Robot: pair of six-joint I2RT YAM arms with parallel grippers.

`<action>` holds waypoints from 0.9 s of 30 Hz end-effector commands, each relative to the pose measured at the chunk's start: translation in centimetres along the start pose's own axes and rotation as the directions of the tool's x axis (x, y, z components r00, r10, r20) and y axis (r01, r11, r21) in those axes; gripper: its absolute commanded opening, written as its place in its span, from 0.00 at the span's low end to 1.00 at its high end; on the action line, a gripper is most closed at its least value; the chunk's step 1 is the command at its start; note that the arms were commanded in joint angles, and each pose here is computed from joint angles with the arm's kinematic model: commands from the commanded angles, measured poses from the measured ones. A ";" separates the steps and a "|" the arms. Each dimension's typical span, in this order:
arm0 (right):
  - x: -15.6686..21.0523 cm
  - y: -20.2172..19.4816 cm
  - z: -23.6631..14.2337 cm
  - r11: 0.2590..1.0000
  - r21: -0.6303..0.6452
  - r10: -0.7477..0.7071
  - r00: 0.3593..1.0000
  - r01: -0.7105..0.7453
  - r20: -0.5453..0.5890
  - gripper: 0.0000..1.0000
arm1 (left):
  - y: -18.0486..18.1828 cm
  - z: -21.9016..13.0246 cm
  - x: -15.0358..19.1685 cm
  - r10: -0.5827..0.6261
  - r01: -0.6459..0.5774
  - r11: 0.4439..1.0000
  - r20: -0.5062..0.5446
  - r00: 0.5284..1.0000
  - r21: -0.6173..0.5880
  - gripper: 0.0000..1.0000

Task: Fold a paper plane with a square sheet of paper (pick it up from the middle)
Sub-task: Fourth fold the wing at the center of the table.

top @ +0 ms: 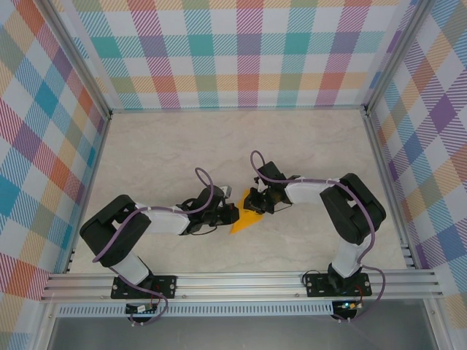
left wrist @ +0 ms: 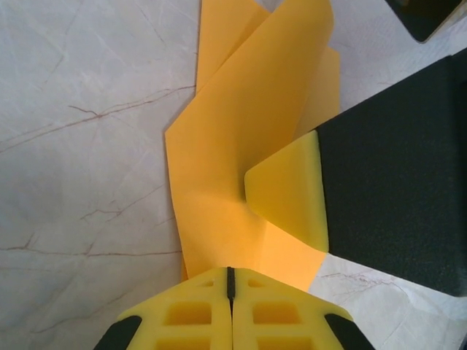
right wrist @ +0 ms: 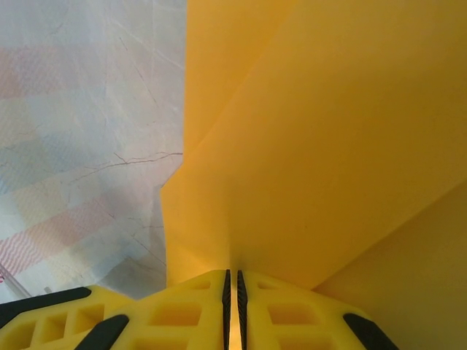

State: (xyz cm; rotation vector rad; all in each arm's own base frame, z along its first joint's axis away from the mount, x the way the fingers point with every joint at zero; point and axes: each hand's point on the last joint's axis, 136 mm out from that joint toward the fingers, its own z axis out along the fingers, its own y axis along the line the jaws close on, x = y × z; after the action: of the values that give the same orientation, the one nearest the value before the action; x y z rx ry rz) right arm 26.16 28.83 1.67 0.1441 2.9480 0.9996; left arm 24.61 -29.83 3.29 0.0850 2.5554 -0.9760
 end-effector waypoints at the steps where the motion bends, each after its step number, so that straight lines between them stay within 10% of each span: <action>1: 0.5 -1.1 0.3 0.998 0.050 0.034 0.999 -0.034 -0.004 0.14 | -2.3 -0.4 -0.3 0.032 -0.031 0.998 -0.013 0.999 0.058 0.08; 27: 0.8 -2.2 0.6 0.994 0.083 0.067 0.998 -0.066 -0.008 0.14 | 0.7 -0.4 3.1 0.002 -0.012 0.994 -0.097 0.995 -0.104 0.09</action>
State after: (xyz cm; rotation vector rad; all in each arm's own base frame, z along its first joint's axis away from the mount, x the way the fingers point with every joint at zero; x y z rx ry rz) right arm 26.27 28.75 1.62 0.1867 2.9507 0.9926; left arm 22.27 -30.14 2.95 0.1353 2.6443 -0.9161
